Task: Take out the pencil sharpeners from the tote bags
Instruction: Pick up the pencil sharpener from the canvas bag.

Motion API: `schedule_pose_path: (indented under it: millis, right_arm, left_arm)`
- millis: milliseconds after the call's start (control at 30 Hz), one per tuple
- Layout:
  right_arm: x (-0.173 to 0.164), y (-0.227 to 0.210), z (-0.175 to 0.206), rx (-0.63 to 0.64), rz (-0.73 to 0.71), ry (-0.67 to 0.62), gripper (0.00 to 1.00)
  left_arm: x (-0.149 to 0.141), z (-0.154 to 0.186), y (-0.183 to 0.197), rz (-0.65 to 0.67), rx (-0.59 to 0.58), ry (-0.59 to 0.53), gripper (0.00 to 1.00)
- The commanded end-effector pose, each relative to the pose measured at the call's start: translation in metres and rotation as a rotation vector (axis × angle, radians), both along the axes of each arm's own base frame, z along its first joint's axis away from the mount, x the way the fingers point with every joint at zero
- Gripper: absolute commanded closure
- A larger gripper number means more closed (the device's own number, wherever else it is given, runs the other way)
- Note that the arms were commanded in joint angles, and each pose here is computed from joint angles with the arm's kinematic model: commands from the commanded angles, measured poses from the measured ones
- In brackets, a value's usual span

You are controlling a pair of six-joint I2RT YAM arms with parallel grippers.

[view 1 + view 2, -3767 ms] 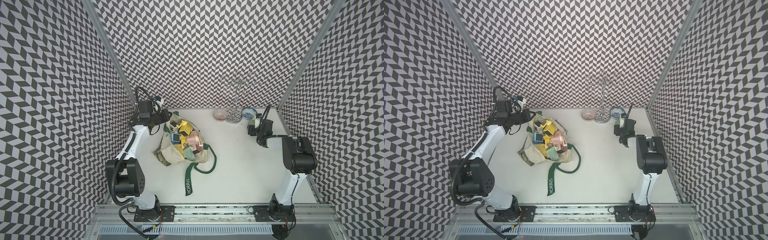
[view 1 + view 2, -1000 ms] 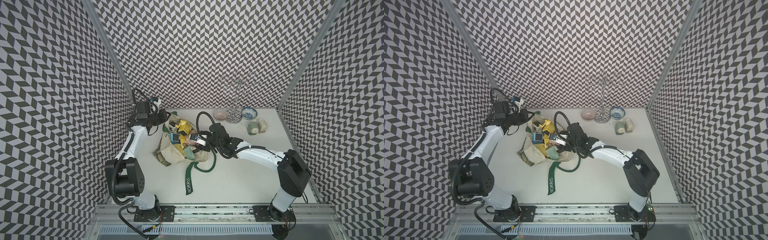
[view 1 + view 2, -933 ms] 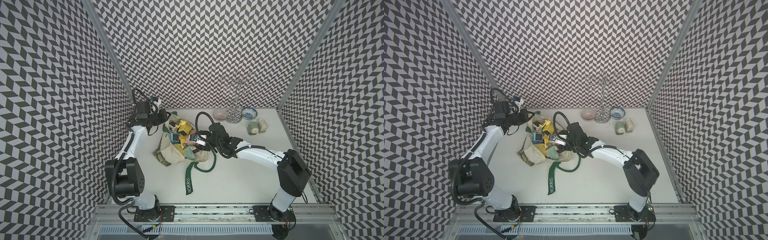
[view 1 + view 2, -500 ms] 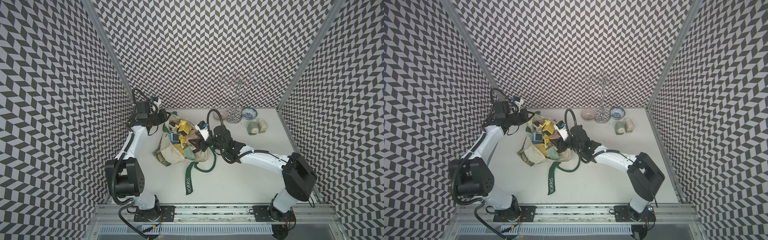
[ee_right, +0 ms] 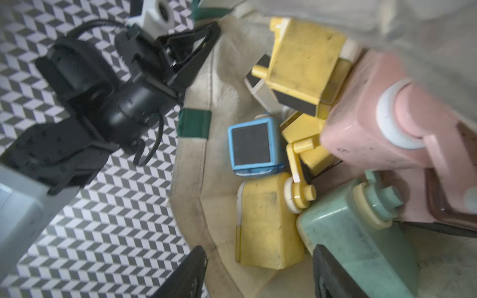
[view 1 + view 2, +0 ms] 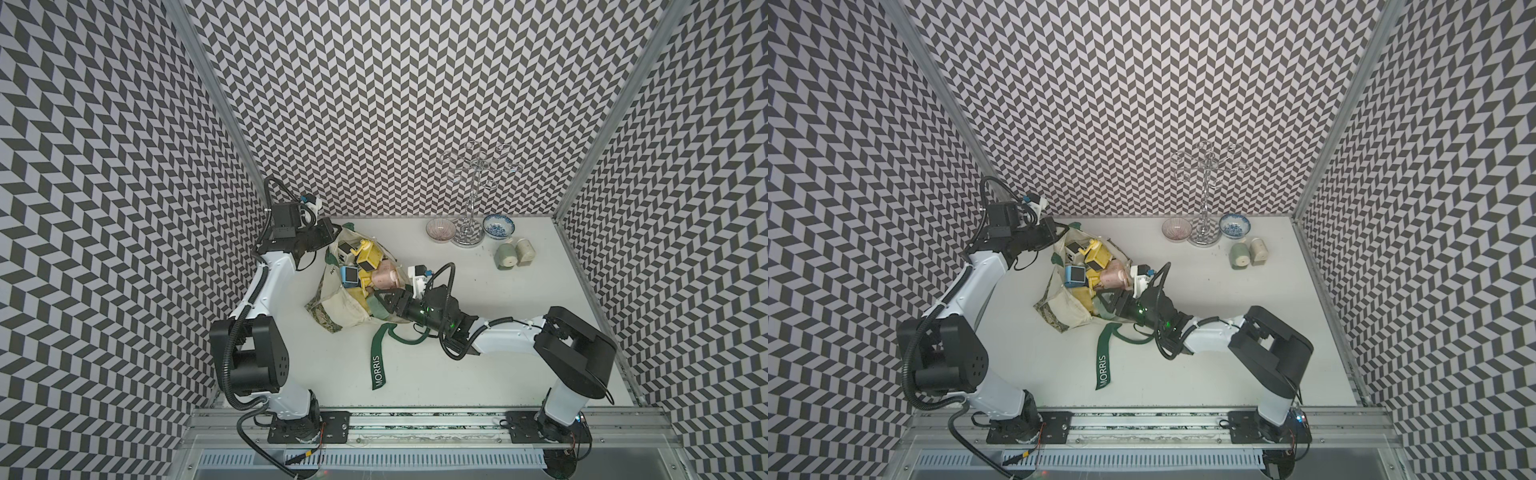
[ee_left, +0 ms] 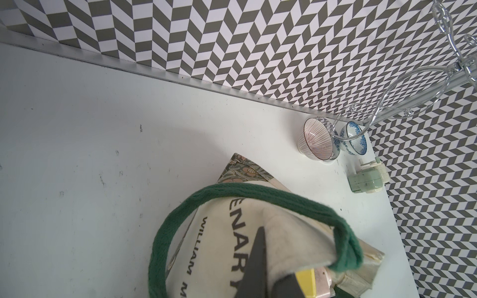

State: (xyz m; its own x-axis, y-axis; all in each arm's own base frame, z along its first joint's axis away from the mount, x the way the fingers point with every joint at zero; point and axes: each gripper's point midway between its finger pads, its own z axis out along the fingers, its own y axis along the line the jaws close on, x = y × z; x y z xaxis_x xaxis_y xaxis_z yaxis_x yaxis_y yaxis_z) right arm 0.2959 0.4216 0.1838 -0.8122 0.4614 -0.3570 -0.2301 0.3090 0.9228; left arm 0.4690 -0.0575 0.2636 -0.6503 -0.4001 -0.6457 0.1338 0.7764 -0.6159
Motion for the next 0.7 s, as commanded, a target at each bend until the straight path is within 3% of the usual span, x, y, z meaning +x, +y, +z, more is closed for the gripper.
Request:
schedule_pose_path:
  millis: [0,100,233,667]
  right_arm:
    - [0.028,-0.003,0.01,0.089,-0.152,0.091,0.34]
    - [0.039,-0.001,0.004,0.065,-0.209,0.107,0.34]
    - [0.054,0.002,-0.023,-0.052,-0.296,0.229,0.34]
    - [0.056,-0.002,-0.044,-0.062,-0.387,0.274,0.32]
  left_arm:
    - [0.008,0.058,0.003,-0.016,-0.009,-0.204,1.0]
    - [0.008,0.058,0.004,-0.015,-0.01,-0.204,1.0]
    - [0.008,0.057,0.005,-0.015,-0.014,-0.2,1.0]
    - [0.008,0.058,0.006,-0.013,-0.018,-0.203,1.0]
